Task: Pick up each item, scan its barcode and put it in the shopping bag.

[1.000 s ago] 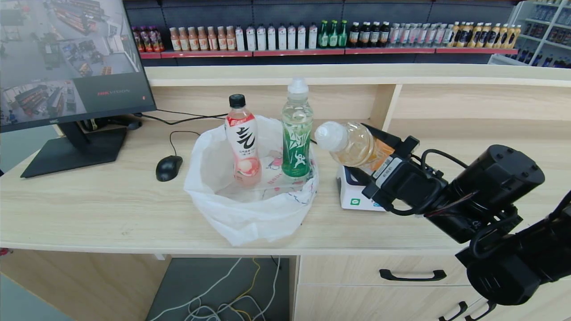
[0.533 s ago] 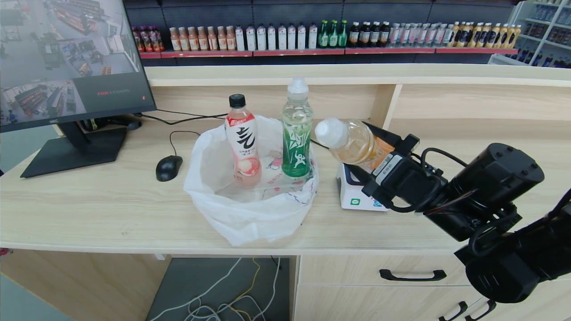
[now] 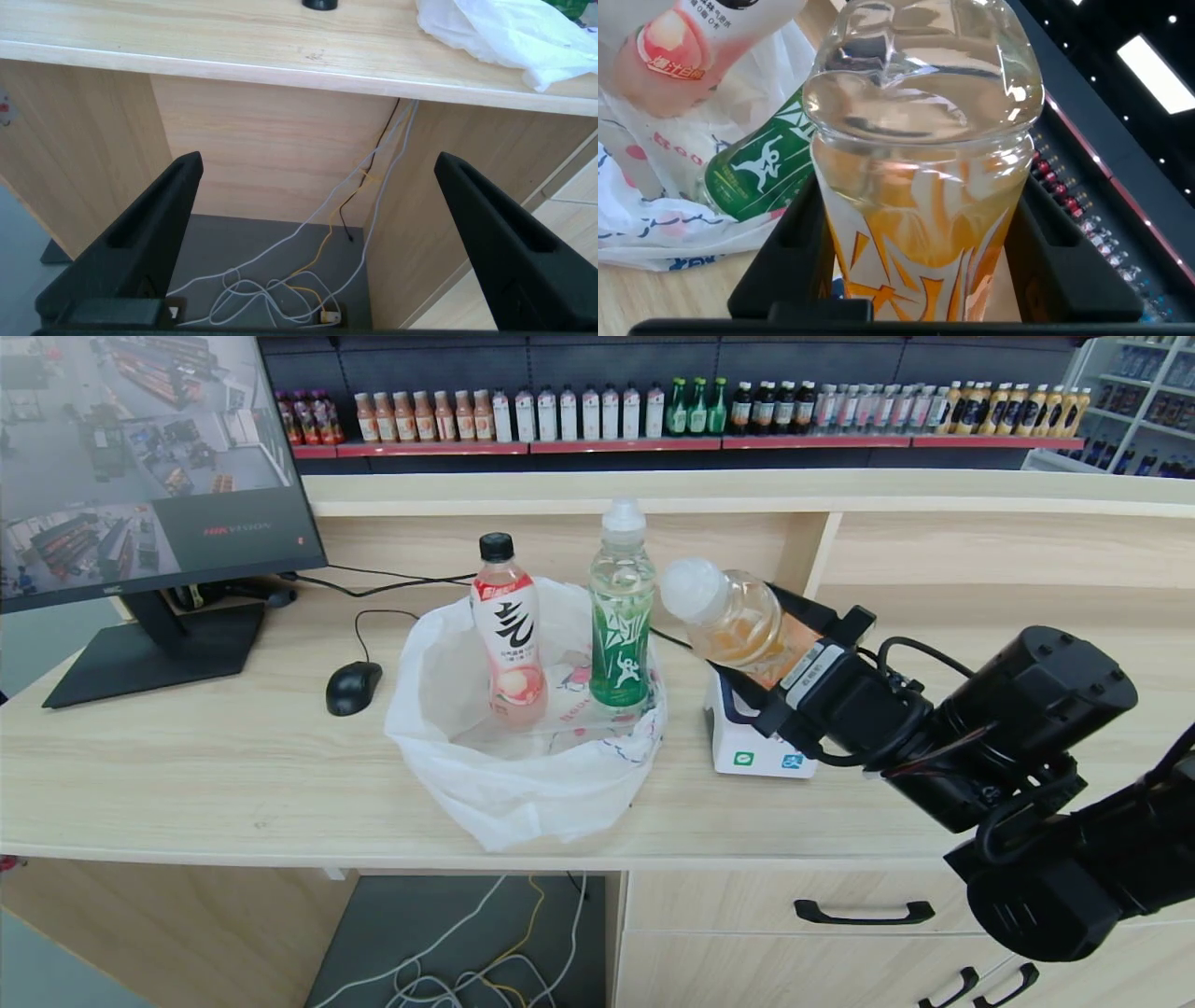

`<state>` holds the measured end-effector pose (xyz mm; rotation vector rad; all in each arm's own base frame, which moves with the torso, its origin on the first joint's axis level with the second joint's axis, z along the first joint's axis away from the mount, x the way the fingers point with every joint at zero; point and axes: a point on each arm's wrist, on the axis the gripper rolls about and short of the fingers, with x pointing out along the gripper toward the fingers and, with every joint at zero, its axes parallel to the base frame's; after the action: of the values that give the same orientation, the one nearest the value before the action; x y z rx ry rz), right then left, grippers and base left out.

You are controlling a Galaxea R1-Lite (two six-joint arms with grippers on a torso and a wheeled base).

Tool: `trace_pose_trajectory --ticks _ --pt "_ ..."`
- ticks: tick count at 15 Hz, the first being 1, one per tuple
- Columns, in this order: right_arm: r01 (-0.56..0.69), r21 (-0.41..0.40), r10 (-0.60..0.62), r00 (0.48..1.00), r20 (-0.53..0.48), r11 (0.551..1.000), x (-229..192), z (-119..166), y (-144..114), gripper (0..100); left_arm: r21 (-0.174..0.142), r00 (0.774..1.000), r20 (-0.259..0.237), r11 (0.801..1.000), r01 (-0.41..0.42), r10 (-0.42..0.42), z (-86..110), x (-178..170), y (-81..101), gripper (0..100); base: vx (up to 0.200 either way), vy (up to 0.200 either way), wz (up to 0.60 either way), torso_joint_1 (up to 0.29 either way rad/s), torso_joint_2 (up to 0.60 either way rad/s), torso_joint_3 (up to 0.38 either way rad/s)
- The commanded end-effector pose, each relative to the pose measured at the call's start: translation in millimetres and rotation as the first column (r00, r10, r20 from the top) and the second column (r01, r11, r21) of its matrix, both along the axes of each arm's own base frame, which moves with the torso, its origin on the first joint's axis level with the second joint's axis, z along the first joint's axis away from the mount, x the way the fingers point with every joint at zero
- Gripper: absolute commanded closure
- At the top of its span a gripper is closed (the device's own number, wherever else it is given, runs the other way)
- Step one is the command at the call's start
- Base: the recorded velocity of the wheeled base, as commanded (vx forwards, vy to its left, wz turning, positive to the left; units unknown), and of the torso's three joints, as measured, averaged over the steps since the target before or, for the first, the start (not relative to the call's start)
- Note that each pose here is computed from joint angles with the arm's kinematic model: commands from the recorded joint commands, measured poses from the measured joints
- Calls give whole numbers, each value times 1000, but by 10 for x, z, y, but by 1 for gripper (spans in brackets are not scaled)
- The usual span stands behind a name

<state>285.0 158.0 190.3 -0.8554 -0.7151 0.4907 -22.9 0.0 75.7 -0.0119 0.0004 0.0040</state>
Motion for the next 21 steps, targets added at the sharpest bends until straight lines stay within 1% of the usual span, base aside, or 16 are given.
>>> trace_pose_trajectory --ticks 1,5,6,7,10,13,15,16,18,19,20,21 --pt "-10 24 9 1000 18 1000 -30 80 15 100 0 1000 0 1000 -1 1 1 0 0 0 0 0 0 0 0 0" --pt "-31 115 29 999 22 993 -61 262 0 100 0 1000 0 1000 -1 1 1 0 0 0 0 0 0 0 0 0" --pt "-29 155 26 999 23 988 -70 334 -10 100 0 1000 -1 1000 -1 1 -3 1 0 0 0 0 0 0 0 0" --pt "-48 212 50 999 -7 976 -86 373 -6 100 0 1000 -1 1000 -1 1 -3 1 0 0 0 0 0 0 0 0" --pt "-87 302 102 994 -36 949 -129 479 -52 100 0 1000 0 1000 -1 1 1 0 0 0 0 0 0 0 0 0" --pt "-114 425 162 984 -79 898 -158 601 -204 100 0 1000 0 1000 -1 1 1 0 0 0 0 0 0 0 0 0" --pt "-144 507 225 969 -101 850 -210 679 -237 100 0 1000 -1 1000 -1 1 -3 1 0 0 0 0 0 0 0 0" --pt "-139 560 239 965 -109 817 -228 728 -277 100 0 1000 0 1000 -1 1 1 0 0 0 0 0 0 0 0 0" --pt "-76 657 235 959 -157 750 -296 718 -329 100 0 1000 -1 1000 -1 1 -3 1 0 0 0 0 0 0 0 0" --pt "-51 679 237 954 -185 733 -320 676 -347 100 0 1000 0 1000 -1 1 1 0 0 0 0 0 0 0 0 0" --pt "-48 686 240 953 -187 726 -323 676 -350 100 0 1000 -1 1000 -1 1 -3 1 0 0 0 0 0 0 0 0" --pt "-5 707 217 953 -210 707 -333 639 -344 100 1 1000 0 1000 -1 1 1 0 0 0 0 0 0 0 0 0"
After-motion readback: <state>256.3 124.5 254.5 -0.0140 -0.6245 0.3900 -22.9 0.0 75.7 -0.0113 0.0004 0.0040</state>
